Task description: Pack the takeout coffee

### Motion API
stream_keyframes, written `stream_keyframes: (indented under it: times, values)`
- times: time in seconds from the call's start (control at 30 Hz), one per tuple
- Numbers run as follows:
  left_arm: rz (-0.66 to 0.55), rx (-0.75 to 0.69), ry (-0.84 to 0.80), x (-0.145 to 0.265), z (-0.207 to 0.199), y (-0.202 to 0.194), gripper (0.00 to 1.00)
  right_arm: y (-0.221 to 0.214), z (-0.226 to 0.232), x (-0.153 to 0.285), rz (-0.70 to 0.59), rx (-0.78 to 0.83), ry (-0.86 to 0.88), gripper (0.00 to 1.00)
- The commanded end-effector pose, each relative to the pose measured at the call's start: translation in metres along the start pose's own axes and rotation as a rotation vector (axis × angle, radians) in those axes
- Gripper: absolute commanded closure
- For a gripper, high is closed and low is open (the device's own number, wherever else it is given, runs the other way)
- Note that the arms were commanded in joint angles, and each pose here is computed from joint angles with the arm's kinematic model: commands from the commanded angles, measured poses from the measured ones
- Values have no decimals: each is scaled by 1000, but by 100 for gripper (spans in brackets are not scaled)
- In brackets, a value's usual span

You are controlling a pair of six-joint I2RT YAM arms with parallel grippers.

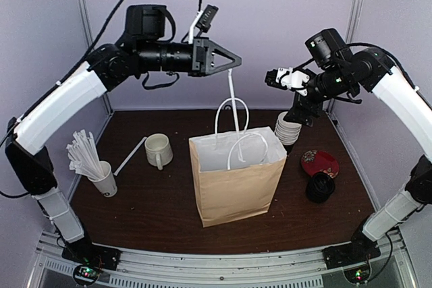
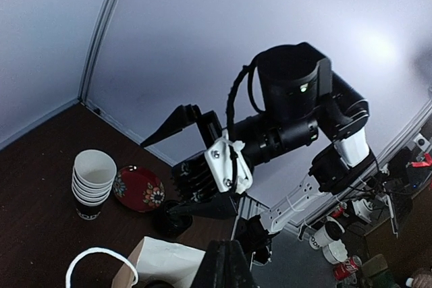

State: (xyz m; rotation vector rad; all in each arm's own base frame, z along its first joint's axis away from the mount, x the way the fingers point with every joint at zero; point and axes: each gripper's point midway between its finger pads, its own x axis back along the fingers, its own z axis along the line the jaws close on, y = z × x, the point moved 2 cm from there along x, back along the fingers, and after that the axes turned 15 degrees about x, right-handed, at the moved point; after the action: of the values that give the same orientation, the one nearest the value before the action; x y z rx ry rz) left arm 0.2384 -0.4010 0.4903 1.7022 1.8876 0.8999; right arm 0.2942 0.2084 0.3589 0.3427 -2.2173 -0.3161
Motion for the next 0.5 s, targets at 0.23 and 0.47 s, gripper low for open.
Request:
stream_keyframes:
  times: [0.23,0.47]
  values:
    - [111,-32,95,-44,33,-29,57,-7,-7,-9,24,-8,-18,3]
    - [-67,-299,721,88,81,17,30,-5,-7,-10,13,-7,-13,3]
